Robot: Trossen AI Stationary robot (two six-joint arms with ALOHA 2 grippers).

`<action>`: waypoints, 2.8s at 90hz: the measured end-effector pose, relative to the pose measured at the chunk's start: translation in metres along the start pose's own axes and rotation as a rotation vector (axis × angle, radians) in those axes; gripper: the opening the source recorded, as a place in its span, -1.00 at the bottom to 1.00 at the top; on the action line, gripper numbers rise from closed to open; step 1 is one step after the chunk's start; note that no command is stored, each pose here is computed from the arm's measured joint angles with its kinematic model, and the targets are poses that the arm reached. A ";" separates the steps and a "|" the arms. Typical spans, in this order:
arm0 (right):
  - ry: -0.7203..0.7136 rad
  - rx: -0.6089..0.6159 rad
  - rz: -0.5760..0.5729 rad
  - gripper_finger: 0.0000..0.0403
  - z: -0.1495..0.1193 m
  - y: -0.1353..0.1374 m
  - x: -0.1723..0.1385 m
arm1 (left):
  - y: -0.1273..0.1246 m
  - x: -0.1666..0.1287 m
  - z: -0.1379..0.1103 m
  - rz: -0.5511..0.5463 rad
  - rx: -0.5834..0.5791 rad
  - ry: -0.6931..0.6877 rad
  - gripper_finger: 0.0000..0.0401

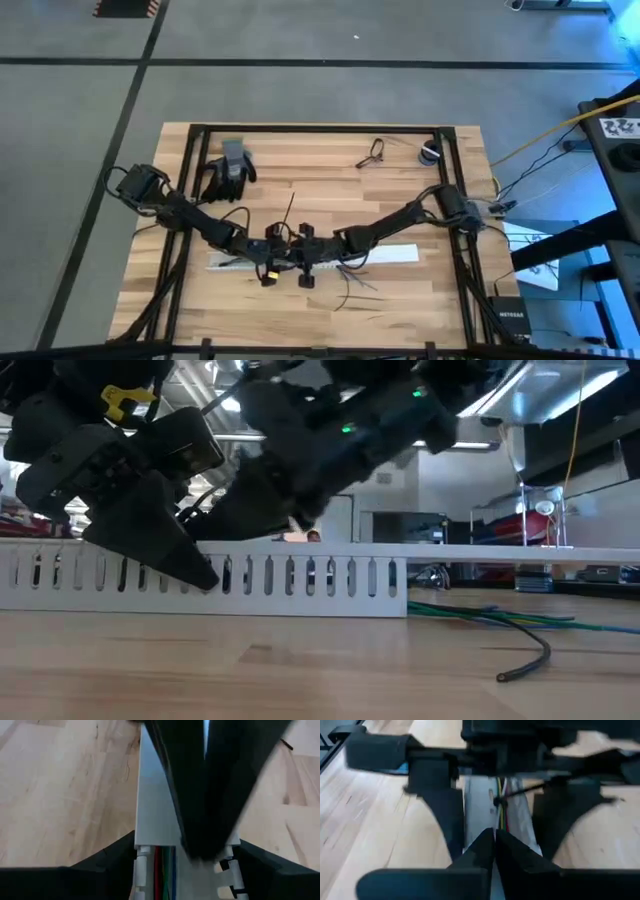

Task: Ziptie cables
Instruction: Close the cable duct

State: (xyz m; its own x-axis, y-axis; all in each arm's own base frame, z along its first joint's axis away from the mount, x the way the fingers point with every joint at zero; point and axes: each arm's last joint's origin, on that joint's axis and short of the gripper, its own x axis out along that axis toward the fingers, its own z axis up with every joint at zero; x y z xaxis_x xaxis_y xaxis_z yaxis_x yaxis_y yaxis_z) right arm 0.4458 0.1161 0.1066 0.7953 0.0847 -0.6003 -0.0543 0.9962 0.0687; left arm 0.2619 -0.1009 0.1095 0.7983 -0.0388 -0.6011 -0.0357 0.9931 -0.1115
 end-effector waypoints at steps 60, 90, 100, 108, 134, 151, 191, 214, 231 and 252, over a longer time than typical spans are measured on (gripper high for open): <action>0.023 -0.166 -0.068 -0.97 0.047 -0.001 -0.056 | 0.003 -0.025 0.038 -0.049 -0.077 0.044 0.44; 0.092 -0.138 -0.067 -0.97 0.038 -0.001 -0.093 | -0.012 -0.048 0.011 0.061 -0.037 0.095 0.45; 0.138 -0.114 -0.069 -0.97 0.024 -0.001 -0.091 | -0.014 -0.043 0.005 0.054 -0.046 0.044 0.45; 0.145 -0.090 -0.059 -0.97 0.016 0.001 -0.090 | -0.014 -0.036 0.002 0.046 -0.040 0.008 0.45; 0.182 -0.044 -0.052 -0.97 0.001 -0.001 -0.089 | -0.015 -0.006 -0.010 0.023 -0.029 -0.087 0.45; 0.187 -0.047 -0.040 -0.97 -0.002 0.002 -0.089 | -0.013 0.002 -0.012 0.021 -0.024 -0.112 0.38; 0.191 -0.045 -0.045 -0.97 -0.007 0.018 -0.091 | -0.013 0.002 -0.012 0.016 -0.021 -0.110 0.09; 0.148 -0.020 -0.031 -0.97 -0.017 0.015 -0.065 | -0.013 0.002 -0.012 0.017 -0.018 -0.107 0.12; 0.135 0.004 -0.023 -0.97 -0.014 0.009 -0.038 | -0.013 0.001 -0.013 0.019 -0.006 -0.101 0.13; 0.082 -0.002 -0.013 -0.97 -0.007 0.005 -0.015 | -0.013 0.001 -0.013 0.020 0.000 -0.100 0.13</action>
State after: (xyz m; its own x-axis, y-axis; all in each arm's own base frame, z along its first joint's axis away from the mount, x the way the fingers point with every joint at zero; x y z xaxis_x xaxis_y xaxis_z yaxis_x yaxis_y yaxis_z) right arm 0.4297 0.1198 0.1100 0.7439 0.0731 -0.6643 -0.0451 0.9972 0.0592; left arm 0.2556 -0.1155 0.0999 0.8536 -0.0081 -0.5209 -0.0520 0.9936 -0.1008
